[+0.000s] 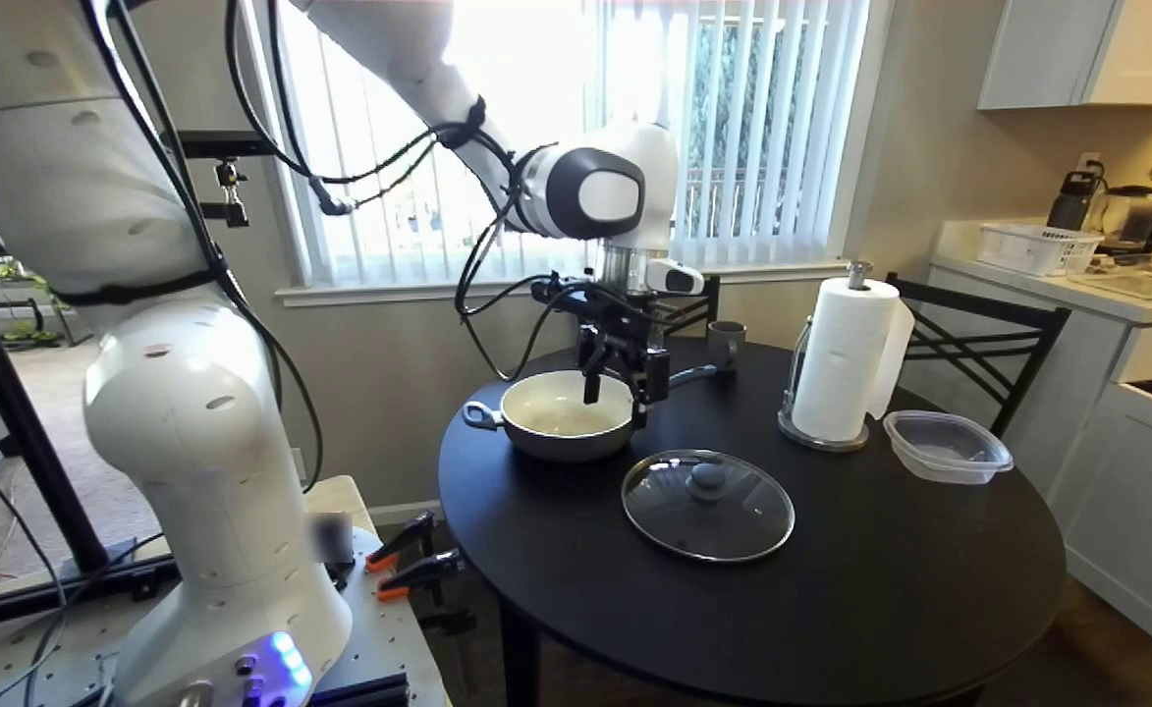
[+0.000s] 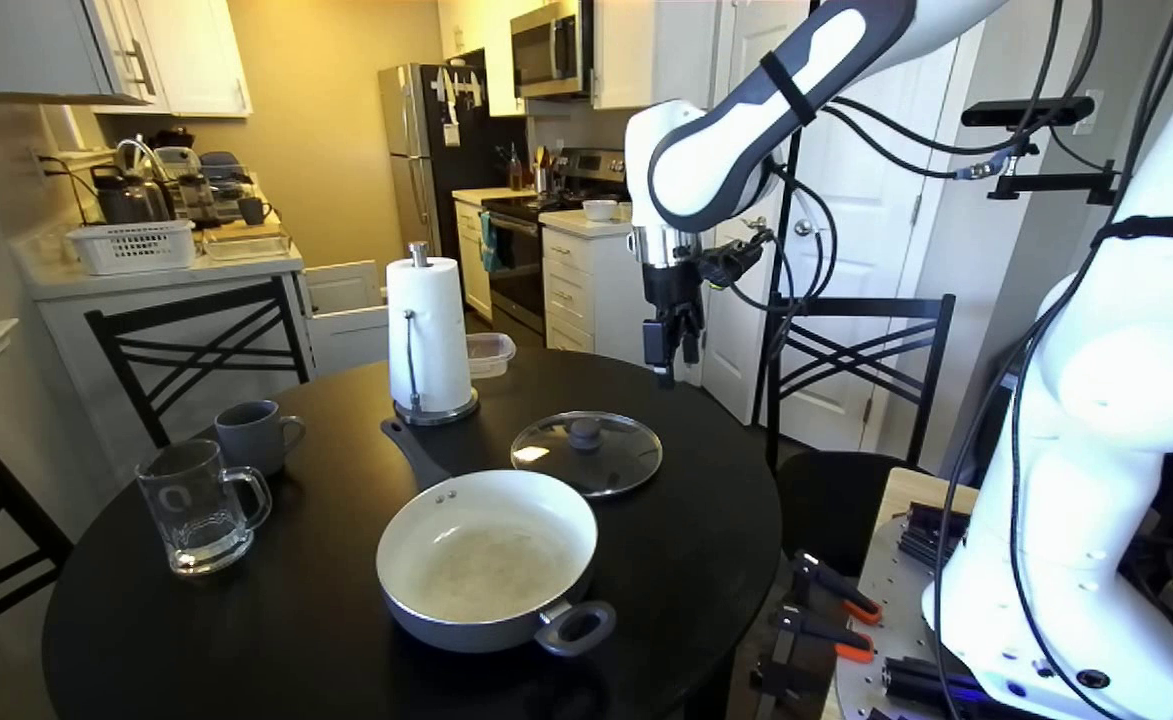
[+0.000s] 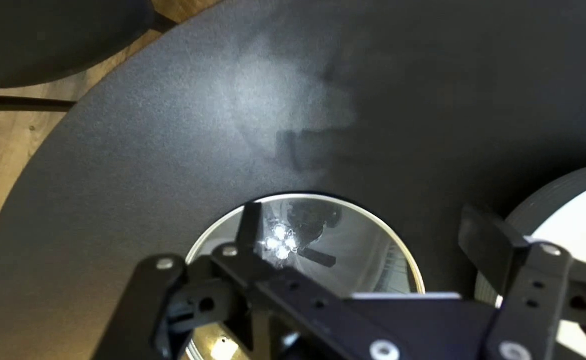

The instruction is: Put the lid on the pot

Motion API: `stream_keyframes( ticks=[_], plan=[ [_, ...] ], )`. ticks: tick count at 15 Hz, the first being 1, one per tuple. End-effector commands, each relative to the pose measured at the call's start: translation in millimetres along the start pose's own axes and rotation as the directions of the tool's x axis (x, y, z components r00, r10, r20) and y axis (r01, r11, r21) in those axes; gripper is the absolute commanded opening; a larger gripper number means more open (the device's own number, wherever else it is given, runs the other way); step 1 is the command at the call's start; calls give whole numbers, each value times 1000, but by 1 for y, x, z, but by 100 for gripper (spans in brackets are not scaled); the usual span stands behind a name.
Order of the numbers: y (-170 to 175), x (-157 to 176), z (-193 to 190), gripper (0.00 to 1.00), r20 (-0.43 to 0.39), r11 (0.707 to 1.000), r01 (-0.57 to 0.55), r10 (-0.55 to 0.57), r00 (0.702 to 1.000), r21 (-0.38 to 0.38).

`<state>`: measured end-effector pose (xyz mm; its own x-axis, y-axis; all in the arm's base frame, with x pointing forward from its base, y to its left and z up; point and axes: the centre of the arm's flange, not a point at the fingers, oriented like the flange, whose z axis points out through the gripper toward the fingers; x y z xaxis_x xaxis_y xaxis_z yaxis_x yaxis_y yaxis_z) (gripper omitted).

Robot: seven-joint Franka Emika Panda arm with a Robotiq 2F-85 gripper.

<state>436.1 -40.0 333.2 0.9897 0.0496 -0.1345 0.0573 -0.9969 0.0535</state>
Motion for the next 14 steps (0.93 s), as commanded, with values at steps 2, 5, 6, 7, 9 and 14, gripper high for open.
stream_keyframes(
  ticks=[2, 5, 6, 7, 9, 14],
  plan=[
    [4, 34, 22, 100, -50, 1000, 7, -8, 999, -20],
    [10, 52, 30, 100, -75, 998, 15, -19, 997, -58],
    [12, 54, 28, 100, -66, 998, 7, -11, 998, -61],
    [5, 41, 25, 100, -61, 999, 21, -23, 998, -34],
    [10, 48, 27, 100, -58, 999, 18, -21, 998, -40],
    [11, 51, 27, 100, -59, 999, 17, -19, 998, -41]
  ],
)
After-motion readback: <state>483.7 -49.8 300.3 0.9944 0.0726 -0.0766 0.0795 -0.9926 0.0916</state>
